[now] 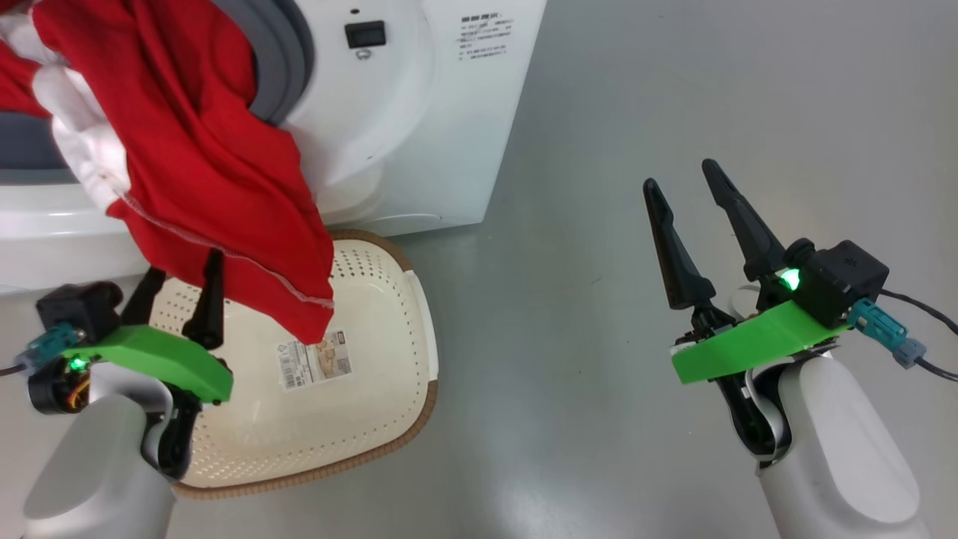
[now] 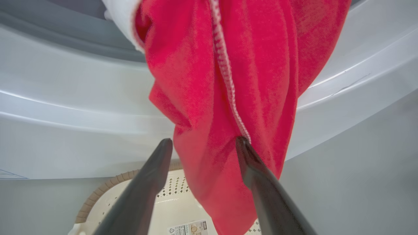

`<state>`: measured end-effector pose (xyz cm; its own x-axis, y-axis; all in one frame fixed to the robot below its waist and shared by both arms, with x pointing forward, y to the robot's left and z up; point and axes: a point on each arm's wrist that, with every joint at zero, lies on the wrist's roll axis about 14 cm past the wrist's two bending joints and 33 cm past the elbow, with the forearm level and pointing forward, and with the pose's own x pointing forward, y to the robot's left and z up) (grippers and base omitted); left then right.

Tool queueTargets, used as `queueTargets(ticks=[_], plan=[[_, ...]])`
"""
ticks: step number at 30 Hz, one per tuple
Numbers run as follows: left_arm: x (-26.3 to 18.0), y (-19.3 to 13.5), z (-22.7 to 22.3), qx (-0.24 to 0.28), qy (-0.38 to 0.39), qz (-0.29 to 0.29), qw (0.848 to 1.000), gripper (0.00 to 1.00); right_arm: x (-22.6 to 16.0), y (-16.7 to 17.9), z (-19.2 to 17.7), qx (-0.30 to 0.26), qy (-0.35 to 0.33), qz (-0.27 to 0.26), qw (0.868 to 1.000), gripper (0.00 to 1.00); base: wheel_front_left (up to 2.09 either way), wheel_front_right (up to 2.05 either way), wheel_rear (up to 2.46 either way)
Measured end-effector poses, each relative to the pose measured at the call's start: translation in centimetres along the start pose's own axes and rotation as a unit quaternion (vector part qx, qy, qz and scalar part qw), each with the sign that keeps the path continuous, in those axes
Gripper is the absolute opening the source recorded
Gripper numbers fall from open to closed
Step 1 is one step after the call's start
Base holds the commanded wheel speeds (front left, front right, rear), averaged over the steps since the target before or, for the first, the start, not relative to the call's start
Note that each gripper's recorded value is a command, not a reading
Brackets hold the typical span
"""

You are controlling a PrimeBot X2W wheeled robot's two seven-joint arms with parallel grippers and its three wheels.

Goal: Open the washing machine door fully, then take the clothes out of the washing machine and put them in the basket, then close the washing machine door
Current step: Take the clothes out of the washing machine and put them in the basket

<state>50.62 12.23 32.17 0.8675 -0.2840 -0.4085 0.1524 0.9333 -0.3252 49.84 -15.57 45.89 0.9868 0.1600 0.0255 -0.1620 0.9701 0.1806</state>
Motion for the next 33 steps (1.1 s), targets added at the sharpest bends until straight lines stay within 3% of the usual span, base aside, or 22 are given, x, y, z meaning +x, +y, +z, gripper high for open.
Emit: queueTargets(ticks=[9,20,33], plan=[[-1.8,1.1,4.6,-0.001,-0.084,0.019,0.996,1.0,-0.4,0.5,0.3,0.0,-0.001,0.006,1.0,1.0,0.0,0.0,0.0],[-6.3,0.8,9.6,0.018,-0.189,0.026,0.981,1.0,-1.3,0.8,0.6,-0.002,0.002,0.009,1.0,1.0,0.0,0.0,0.0],[-11.9,0.4,10.8,0.031,-0.24,0.047,0.969,1.0,-2.9,0.8,1.6,-0.002,-0.004,0.006,1.0,1.0,0.0,0.0,0.0]])
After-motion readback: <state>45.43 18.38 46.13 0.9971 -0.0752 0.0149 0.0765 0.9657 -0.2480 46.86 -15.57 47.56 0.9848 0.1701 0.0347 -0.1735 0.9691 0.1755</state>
